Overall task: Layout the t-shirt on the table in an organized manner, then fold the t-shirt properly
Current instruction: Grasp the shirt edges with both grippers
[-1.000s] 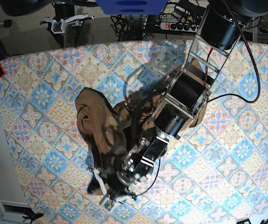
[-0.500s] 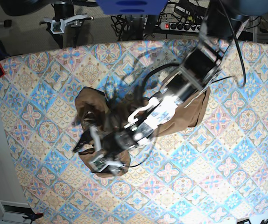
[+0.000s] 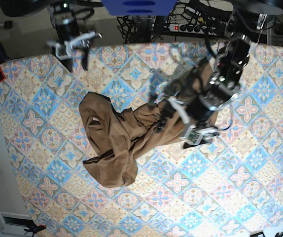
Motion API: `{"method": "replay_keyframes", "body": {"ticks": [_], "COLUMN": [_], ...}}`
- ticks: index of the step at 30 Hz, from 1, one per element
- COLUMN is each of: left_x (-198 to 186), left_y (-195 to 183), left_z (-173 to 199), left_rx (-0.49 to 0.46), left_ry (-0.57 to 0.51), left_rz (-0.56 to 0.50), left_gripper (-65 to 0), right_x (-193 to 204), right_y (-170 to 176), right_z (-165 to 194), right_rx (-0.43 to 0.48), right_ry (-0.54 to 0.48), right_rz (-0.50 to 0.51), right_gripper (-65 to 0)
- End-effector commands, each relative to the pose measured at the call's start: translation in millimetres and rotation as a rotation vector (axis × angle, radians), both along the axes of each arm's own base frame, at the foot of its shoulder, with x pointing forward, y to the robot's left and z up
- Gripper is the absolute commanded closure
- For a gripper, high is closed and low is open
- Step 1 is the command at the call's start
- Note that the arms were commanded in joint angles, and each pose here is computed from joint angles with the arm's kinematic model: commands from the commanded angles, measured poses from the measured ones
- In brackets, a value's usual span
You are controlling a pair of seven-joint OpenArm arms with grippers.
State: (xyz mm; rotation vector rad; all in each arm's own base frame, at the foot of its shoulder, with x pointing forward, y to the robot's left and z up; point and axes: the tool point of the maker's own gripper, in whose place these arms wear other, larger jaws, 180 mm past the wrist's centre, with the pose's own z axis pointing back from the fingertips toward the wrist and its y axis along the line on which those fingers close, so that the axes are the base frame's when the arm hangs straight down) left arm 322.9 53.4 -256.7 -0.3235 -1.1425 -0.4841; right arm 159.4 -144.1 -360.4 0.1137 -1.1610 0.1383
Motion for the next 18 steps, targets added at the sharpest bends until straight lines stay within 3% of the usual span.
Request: {"method": "replay_keyframes", "body": {"ticks": [1, 4, 9, 18], "left_x": [-1, -14, -32, -60], "left_y": [12, 41, 68, 86], "left_z": [9, -8, -29, -53], "left_rx": [-0.008, 0.006, 0.026, 0.081], "left_ry": [-0.029, 0.027, 0.093, 0.177], "left_rz": [0.031, 0.113, 0.187, 0.201], "left_gripper": [-50.4, -50.4, -50.4, -50.4], "right_x": [-4, 8, 38, 86], "right_y": [3, 15, 17, 15], "right_z": [-1, -2, 3, 19], "right_rx": [0.008, 0.027, 0.012, -0.019], "right_ry": [0.022, 0.036, 0.015, -0.039], "right_rz": [0.017, 0.083, 0.101, 0.107], "right_gripper": [-28.0, -28.0, -28.0, -28.0]}}
